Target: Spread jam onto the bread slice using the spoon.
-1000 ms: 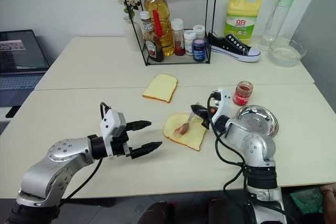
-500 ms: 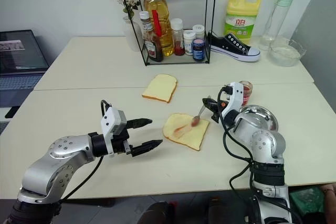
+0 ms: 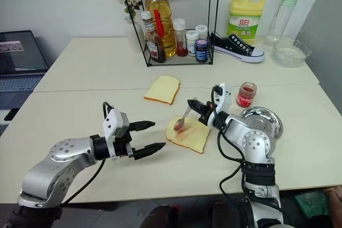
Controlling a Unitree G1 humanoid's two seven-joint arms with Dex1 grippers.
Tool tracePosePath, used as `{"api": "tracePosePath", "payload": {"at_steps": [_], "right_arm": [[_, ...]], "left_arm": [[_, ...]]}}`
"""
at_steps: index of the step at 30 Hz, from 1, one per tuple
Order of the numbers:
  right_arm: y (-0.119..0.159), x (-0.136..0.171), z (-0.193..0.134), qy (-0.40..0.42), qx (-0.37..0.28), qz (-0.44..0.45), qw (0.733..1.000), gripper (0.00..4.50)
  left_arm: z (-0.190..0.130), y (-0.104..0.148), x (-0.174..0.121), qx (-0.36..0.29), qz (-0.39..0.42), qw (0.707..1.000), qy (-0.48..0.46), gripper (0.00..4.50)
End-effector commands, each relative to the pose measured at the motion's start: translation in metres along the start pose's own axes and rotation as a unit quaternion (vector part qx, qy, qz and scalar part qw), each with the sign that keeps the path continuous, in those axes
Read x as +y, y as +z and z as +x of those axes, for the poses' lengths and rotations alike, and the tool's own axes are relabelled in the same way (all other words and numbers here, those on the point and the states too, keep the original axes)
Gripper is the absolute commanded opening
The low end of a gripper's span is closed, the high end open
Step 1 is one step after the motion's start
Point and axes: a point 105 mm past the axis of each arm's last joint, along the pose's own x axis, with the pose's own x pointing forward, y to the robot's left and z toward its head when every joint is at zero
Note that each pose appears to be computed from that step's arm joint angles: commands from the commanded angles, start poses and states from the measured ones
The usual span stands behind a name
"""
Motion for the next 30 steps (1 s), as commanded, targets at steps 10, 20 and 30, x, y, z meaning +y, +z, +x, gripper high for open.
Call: {"api": "tracePosePath", "payload": {"at_steps": [10, 20, 30], "right_arm": [[0.005, -0.024, -0.002, -0.044, -0.026, -0.059, 0.997, 0.03], [0.023, -0.036, -0.017, -0.065, -0.038, -0.095, 0.993, 0.03], [0.047, -0.04, -0.042, -0.079, -0.058, -0.117, 0.988, 0.03]], "left_arm": [[0.0, 0.008, -0.007, -0.009, 0.012, 1.0, -0.01, 4.5], [0.001, 0.009, -0.008, -0.009, 0.012, 1.0, -0.017, 4.5], [0.004, 0.011, -0.005, -0.01, 0.014, 1.0, -0.02, 4.5]]}}
